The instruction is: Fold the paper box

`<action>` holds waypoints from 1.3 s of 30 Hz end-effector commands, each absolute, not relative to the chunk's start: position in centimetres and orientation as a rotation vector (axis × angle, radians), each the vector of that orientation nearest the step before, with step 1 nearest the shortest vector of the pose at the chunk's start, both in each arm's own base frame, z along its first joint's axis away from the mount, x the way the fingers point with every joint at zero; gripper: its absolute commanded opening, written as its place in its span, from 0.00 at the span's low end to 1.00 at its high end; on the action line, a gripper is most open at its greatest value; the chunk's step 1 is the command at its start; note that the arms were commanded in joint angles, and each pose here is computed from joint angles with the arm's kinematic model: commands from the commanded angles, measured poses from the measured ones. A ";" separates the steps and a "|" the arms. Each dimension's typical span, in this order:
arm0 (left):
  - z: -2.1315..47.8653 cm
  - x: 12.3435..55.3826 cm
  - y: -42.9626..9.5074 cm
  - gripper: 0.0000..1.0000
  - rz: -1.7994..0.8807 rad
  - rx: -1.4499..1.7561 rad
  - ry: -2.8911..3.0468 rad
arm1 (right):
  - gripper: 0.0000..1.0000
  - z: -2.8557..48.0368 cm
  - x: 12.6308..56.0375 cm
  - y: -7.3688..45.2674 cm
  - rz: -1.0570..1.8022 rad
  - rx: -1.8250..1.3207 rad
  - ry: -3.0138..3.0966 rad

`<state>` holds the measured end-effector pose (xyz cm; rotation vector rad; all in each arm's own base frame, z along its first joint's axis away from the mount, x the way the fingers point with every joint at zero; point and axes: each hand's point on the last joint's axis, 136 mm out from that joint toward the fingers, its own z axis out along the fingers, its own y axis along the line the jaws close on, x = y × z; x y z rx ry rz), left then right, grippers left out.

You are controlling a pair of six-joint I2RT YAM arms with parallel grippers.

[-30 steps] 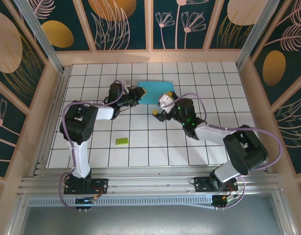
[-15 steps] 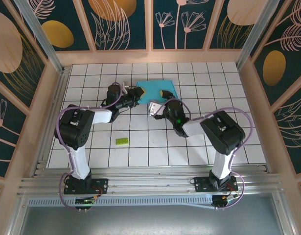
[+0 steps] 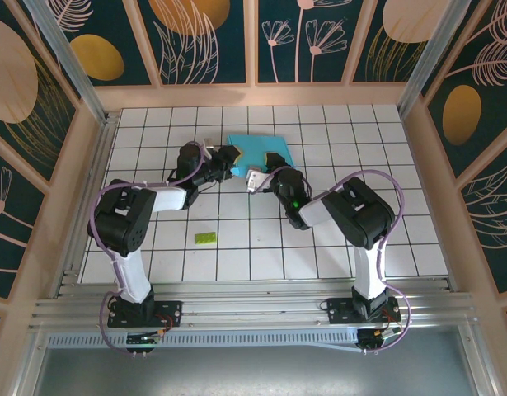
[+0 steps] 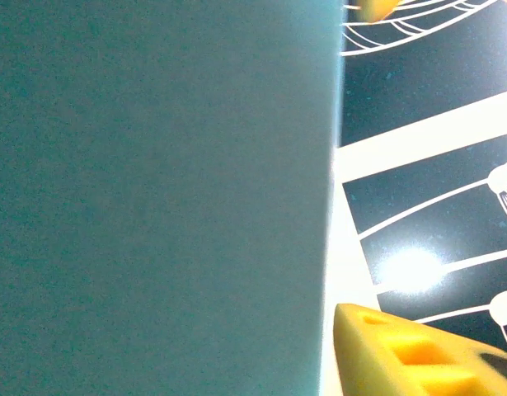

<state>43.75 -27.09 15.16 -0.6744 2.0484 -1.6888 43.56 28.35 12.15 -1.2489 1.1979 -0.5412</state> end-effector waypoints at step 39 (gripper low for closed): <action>30.3 34.8 -19.1 0.70 -0.634 0.473 1.765 | 0.42 11.7 31.3 27.4 0.217 -2.193 1.826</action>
